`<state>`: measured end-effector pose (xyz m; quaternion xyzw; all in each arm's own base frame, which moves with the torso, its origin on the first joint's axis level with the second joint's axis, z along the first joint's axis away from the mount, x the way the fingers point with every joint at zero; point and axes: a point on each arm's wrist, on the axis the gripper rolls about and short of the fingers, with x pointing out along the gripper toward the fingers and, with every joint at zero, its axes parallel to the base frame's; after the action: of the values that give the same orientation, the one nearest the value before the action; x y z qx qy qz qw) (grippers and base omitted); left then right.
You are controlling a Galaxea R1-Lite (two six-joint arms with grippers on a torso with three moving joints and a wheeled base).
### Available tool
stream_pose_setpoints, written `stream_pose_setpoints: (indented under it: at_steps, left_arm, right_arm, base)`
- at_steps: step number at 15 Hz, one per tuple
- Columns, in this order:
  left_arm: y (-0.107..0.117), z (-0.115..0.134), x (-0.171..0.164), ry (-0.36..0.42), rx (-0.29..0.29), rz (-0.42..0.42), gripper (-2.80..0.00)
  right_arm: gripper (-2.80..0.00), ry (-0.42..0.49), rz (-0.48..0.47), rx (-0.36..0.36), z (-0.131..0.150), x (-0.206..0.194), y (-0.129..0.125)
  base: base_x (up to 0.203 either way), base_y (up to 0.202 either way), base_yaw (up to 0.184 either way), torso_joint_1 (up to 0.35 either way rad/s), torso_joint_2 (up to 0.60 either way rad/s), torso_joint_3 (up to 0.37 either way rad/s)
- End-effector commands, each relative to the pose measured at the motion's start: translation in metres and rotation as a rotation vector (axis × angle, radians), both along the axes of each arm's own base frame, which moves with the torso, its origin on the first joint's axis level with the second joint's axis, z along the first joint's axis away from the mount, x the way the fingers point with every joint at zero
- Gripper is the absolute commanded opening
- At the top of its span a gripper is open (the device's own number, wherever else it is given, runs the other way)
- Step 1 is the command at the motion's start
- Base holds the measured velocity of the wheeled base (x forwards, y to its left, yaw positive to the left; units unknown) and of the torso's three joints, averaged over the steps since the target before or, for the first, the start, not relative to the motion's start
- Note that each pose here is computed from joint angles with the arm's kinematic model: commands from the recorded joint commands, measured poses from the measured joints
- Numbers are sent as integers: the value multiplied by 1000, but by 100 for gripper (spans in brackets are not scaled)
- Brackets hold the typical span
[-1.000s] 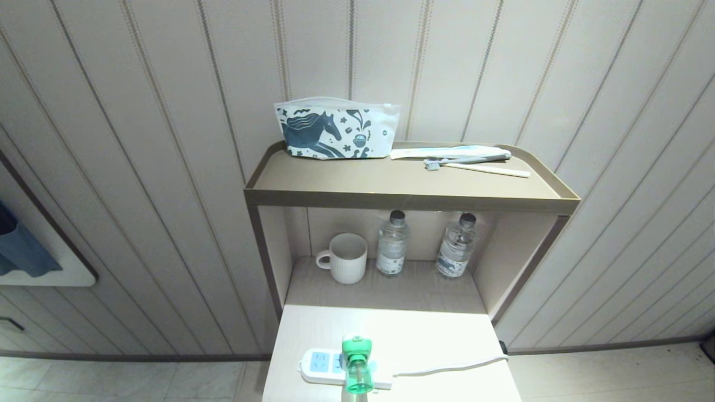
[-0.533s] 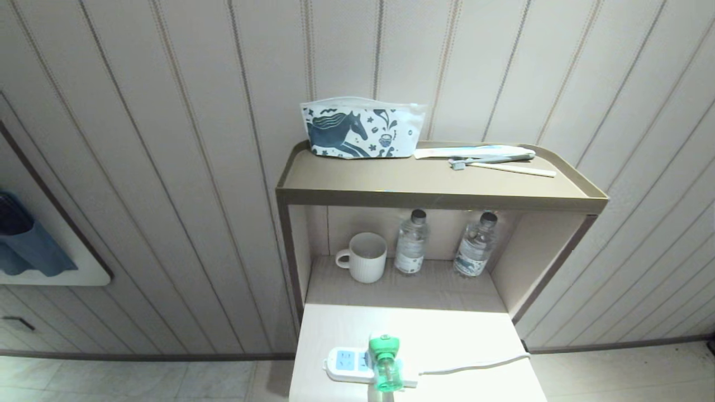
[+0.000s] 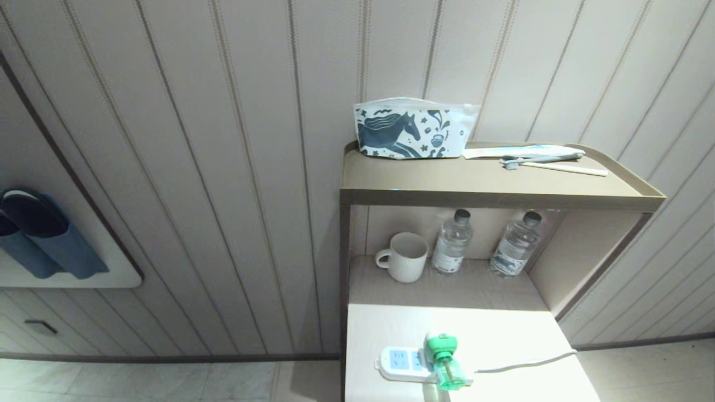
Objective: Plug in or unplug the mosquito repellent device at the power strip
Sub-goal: Hold the socket with your left hand and unplug it with your right hand
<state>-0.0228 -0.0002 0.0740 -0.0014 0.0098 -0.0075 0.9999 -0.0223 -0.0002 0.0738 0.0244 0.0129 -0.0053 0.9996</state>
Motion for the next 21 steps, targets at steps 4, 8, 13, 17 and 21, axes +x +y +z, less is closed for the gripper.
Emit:
stream_pose_setpoints:
  at_steps: [4, 8, 13, 17, 21]
  left_arm:
    - [0, 0, 0, 2, 1, 0, -280]
    - [0, 0, 0, 3, 1, 0, -280]
    - [0, 0, 0, 2, 1, 0, -280]
    - [0, 0, 0, 2, 0, 0, -280]
    - [0, 0, 0, 2, 1, 0, -280]
  right_arm:
    - [-280, 0, -1, -1, 0, 0, 0]
    - [-280, -1, -3, -4, 0, 0, 0]
    - [-280, 24, -1, -28, 20, -11, 0]
    - [-280, 41, 93, -20, 111, -31, 2]
    - [-280, 153, 164, 30, 220, 21, 3]
  base:
    - [0, 162, -3, 1, 3, 2]
    - [0, 0, 0, 0, 0, 0]
    - [0, 0, 0, 0, 0, 0]
    - [0, 0, 0, 0, 0, 0]
    - [0, 0, 0, 0, 0, 0]
